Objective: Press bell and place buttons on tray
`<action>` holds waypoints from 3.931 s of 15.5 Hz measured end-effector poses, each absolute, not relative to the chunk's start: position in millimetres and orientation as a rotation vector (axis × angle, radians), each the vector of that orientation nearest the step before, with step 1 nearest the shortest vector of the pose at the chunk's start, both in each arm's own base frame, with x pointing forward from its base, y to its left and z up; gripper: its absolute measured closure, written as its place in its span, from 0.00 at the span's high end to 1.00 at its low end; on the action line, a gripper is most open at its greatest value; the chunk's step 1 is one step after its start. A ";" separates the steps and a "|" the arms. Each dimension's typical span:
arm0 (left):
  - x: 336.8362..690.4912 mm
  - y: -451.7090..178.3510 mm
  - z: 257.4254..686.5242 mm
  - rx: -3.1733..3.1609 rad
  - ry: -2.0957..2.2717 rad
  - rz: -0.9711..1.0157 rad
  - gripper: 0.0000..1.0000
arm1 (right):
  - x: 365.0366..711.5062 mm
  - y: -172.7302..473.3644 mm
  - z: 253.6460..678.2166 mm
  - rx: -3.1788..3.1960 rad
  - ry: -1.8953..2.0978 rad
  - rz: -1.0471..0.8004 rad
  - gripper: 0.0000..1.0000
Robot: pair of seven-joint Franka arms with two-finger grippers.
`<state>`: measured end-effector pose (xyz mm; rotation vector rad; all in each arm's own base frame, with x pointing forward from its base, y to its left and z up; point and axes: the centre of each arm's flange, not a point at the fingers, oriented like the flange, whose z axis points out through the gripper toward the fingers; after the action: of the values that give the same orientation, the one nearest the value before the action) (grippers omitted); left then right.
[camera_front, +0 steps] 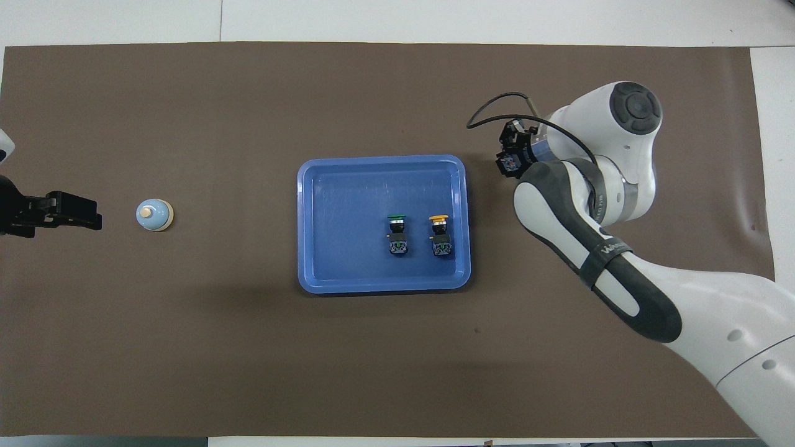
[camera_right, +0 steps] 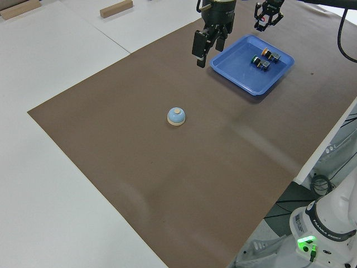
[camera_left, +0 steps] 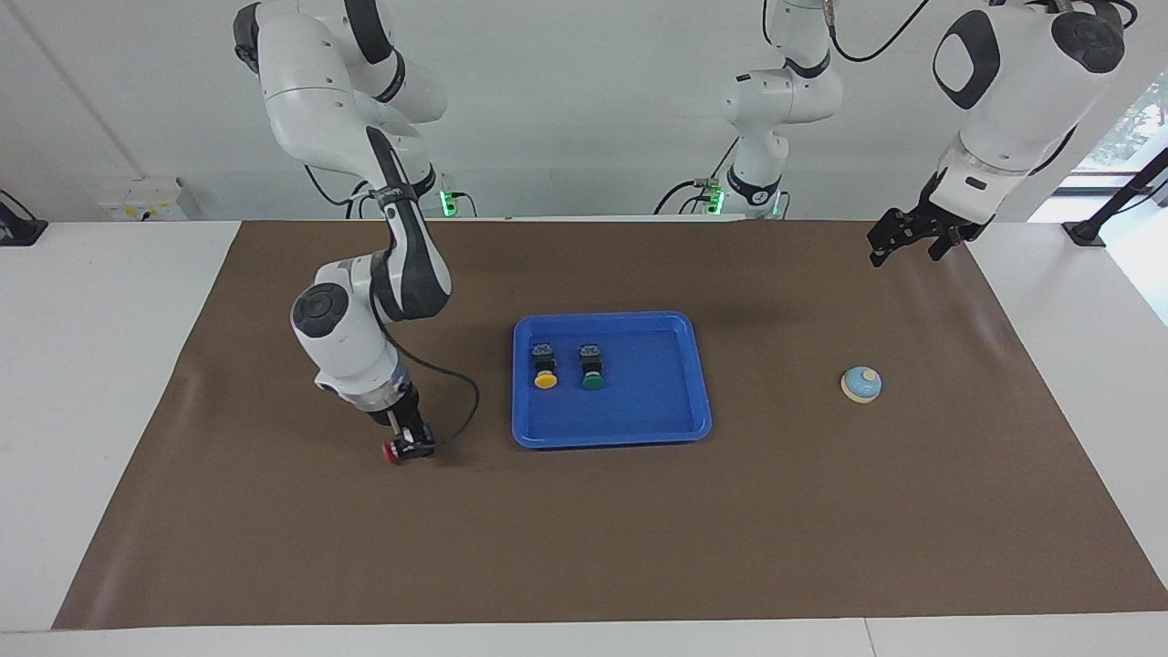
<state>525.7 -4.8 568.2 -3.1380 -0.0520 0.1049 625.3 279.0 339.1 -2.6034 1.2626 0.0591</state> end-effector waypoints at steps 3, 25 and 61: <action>525.7 -4.8 568.2 -3.138 -0.052 0.105 1.00 | 566.6 392.3 349.2 -2.749 0.908 0.057 0.43; 525.7 -4.8 568.2 -3.138 -0.052 0.105 1.00 | 520.2 468.1 357.5 -2.965 -0.191 -0.096 0.43; 525.7 -4.8 568.2 -3.138 -0.052 0.105 1.00 | 588.9 45.3 566.9 -3.203 0.112 0.030 1.00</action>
<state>525.7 -4.8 568.2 -3.1380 -0.0521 0.1049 588.9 45.3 566.9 -3.2032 0.1124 0.0298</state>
